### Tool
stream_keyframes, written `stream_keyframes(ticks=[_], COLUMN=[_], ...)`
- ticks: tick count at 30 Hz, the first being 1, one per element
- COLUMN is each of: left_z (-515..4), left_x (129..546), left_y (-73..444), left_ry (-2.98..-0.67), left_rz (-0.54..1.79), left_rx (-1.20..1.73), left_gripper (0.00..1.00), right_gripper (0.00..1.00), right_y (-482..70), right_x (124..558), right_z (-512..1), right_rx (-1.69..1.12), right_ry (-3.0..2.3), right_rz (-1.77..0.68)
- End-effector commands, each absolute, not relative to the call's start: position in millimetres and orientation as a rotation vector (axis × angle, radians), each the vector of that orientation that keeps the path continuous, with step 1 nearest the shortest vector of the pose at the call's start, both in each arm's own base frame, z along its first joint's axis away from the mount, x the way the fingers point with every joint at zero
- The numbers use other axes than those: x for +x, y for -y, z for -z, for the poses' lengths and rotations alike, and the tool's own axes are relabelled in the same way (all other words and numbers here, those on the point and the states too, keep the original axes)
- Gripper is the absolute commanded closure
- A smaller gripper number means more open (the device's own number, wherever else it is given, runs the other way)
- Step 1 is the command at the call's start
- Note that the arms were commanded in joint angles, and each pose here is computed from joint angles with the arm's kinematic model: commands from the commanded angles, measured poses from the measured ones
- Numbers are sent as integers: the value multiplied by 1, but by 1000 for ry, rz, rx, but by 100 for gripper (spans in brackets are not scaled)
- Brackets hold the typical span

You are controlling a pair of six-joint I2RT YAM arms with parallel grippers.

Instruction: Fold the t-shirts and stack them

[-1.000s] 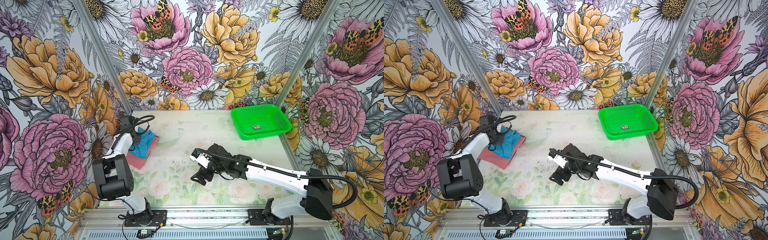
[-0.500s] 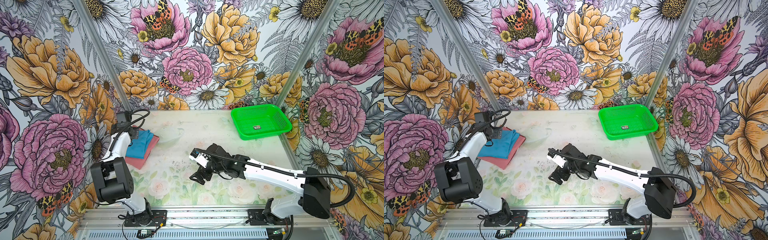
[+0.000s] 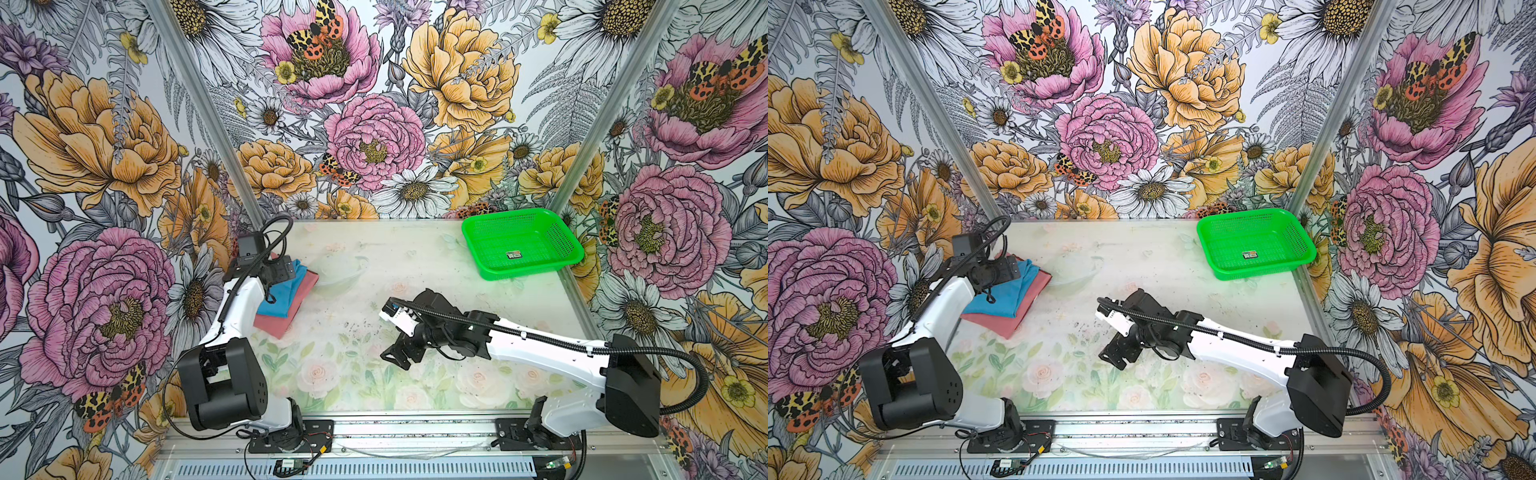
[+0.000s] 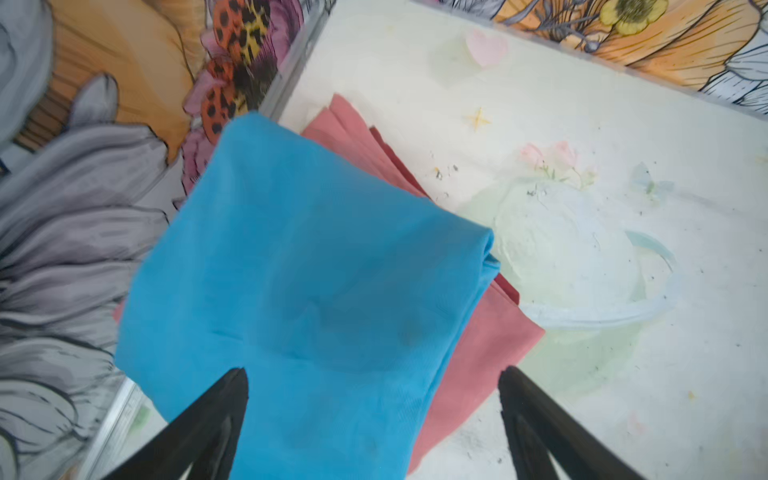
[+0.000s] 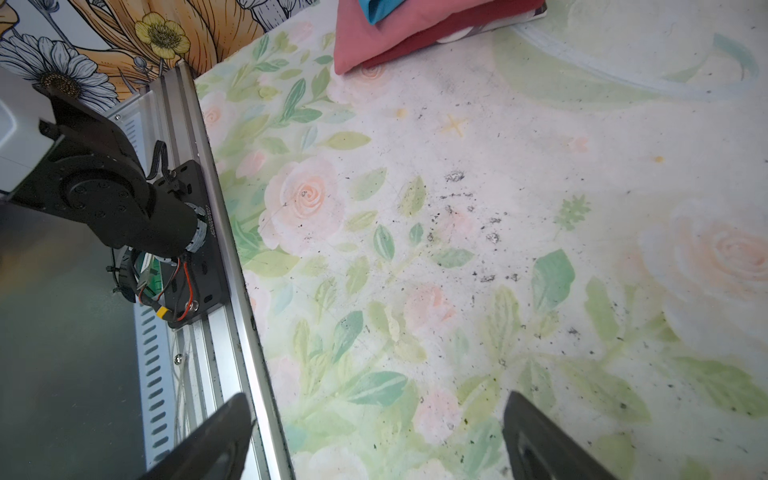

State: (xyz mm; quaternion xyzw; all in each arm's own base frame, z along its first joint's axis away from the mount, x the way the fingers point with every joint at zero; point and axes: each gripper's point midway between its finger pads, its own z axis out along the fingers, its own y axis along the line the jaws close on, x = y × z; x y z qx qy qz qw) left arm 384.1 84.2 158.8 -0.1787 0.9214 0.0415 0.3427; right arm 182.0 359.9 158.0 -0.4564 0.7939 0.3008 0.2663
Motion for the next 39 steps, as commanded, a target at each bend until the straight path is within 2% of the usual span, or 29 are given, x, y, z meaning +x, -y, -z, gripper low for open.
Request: stream_keyframes(ticks=[1, 7, 15, 22, 26, 31, 39], left_z=[-155, -137, -120, -117, -102, -97, -89], left_x=[364, 322, 286, 296, 307, 310, 313], left_y=[-63, -60, -63, -64, -57, -57, -58], left_ry=[-2351, -2282, -2200, -2214, -2309, -2328, -2380], left_rz=[-152, -391, -429, -406, -392, -422, -466], left_rx=[-568, -658, -792, -780, -759, -767, -759], left_gripper=[7, 15, 36, 40, 32, 32, 57], right_gripper=[5, 5, 5, 5, 5, 5, 5], right_y=[-364, -364, -358, -359, -358, -356, -354], right_x=[182, 183, 182, 184, 184, 185, 186], right_z=[-174, -170, -167, -166, -168, -165, -166], right_rx=[-1226, -1216, -1202, -1200, -1195, -1186, -1174], right_ry=[-2084, -2101, -2112, -2115, -2111, -2123, -2120], right_rz=[-840, -833, -818, -809, -805, -796, -783])
